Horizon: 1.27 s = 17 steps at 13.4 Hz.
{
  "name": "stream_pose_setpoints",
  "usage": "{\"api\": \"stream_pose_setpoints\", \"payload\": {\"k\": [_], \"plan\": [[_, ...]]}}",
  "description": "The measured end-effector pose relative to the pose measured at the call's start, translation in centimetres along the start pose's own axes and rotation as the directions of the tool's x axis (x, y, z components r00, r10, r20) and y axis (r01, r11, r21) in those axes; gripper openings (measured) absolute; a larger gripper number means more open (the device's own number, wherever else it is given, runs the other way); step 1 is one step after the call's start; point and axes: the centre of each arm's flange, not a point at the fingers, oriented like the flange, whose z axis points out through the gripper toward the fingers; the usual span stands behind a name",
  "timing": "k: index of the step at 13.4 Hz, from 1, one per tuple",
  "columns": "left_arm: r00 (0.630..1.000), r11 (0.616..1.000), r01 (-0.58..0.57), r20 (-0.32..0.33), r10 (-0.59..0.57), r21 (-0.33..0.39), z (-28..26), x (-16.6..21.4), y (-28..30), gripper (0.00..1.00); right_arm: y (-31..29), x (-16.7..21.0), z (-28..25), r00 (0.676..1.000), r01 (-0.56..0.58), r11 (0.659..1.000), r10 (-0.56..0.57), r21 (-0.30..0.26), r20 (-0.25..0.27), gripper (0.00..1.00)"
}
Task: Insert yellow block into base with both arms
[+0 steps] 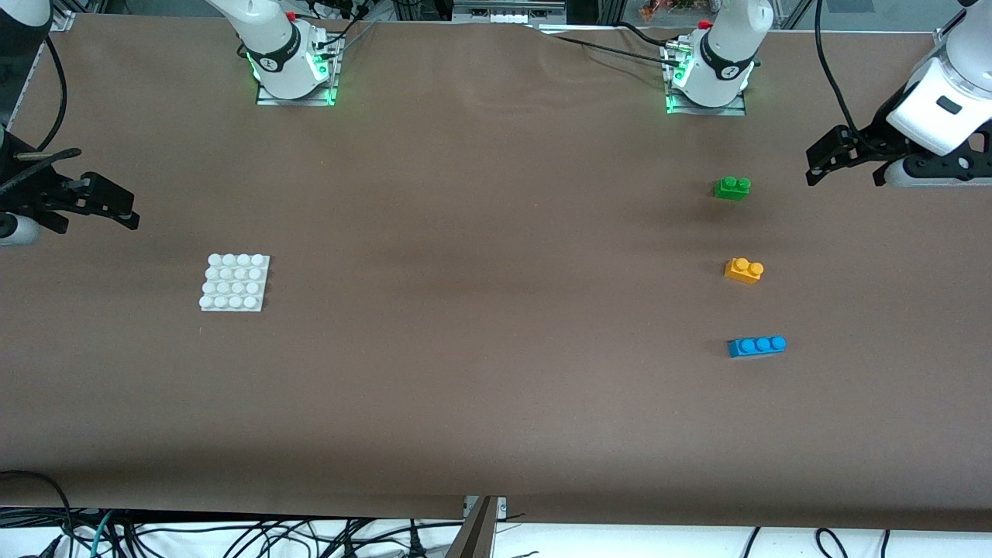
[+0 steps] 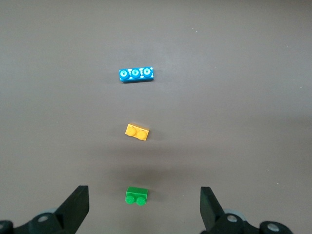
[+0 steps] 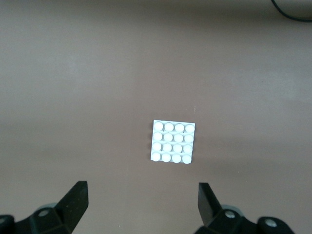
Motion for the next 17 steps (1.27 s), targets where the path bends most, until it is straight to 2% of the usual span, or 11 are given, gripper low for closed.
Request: {"api": "stream_pose_setpoints", "payload": {"k": [4, 17], "plan": [[0.999, 0.999, 0.035, 0.021, -0.035, -0.001, 1.1, 0.7, -1.9, 1.0, 0.0, 0.0, 0.0, 1.0, -0.003, 1.0, 0.003, 0.0, 0.0, 1.0], [0.999, 0.999, 0.033, 0.021, -0.033, -0.001, 1.1, 0.7, -1.8, 1.0, 0.0, 0.0, 0.0, 1.0, -0.004, 1.0, 0.004, 0.0, 0.0, 1.0]]}}
